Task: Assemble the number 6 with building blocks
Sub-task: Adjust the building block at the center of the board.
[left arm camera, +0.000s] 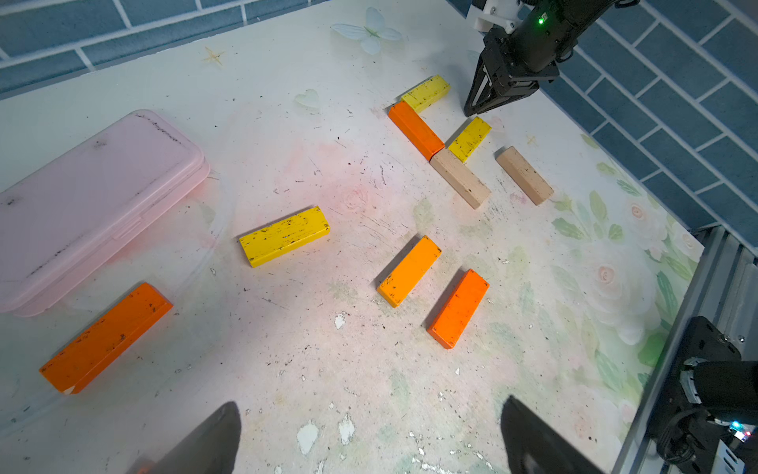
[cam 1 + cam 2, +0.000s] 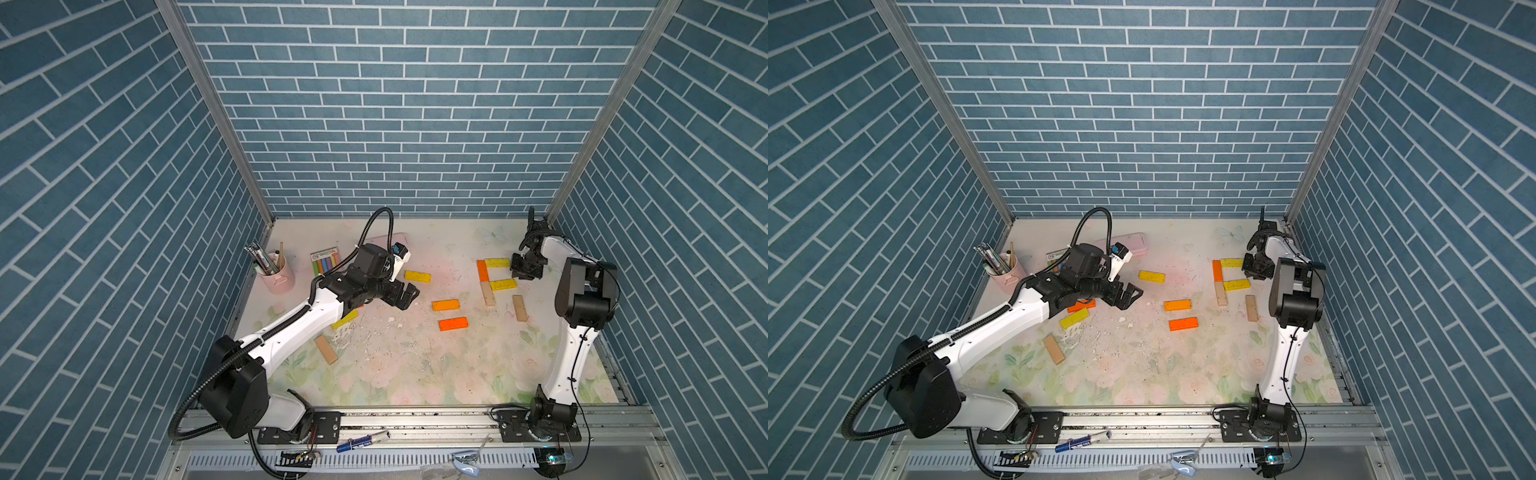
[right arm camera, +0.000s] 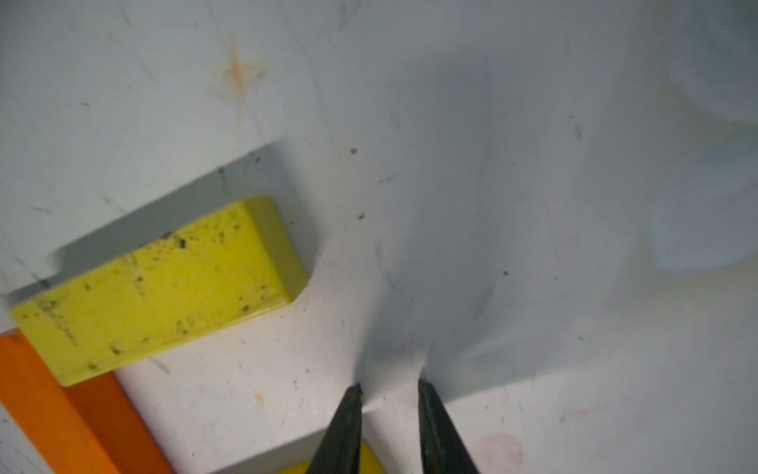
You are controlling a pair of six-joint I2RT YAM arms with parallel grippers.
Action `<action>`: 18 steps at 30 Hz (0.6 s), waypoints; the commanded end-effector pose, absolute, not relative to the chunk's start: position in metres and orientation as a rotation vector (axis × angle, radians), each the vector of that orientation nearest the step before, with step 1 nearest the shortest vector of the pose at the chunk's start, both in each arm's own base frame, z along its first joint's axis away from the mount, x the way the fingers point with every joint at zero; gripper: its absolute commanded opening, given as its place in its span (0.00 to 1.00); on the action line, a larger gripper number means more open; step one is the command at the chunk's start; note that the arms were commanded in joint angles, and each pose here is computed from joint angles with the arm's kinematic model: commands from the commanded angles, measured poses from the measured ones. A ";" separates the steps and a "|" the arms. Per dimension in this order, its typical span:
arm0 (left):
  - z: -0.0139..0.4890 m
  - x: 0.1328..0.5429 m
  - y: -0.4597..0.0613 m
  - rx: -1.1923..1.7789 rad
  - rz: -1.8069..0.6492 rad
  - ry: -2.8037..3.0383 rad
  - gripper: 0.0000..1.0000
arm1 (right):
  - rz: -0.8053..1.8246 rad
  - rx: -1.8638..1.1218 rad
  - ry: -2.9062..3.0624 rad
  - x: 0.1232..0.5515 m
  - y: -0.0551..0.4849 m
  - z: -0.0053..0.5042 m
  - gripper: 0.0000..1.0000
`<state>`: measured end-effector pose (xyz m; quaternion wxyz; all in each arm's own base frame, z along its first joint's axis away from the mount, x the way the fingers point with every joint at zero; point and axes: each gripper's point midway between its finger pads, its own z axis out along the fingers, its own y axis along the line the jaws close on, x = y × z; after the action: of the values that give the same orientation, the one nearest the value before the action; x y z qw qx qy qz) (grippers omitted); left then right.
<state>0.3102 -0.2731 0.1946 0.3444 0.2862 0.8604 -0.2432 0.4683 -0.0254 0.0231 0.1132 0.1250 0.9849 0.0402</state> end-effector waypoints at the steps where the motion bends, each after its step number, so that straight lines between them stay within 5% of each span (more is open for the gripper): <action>1: 0.191 0.308 -0.273 0.763 -0.615 2.244 0.99 | 0.134 0.376 2.944 0.453 -0.023 0.013 0.26; 18: 0.192 0.307 -0.274 0.765 -0.621 2.240 0.99 | 0.132 0.366 2.957 0.446 -0.022 0.011 0.21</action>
<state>0.3102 -0.2730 0.1945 0.3444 0.2863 0.8605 -0.2429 0.4673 -0.0253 0.0224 0.1183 0.1242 0.9844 0.0403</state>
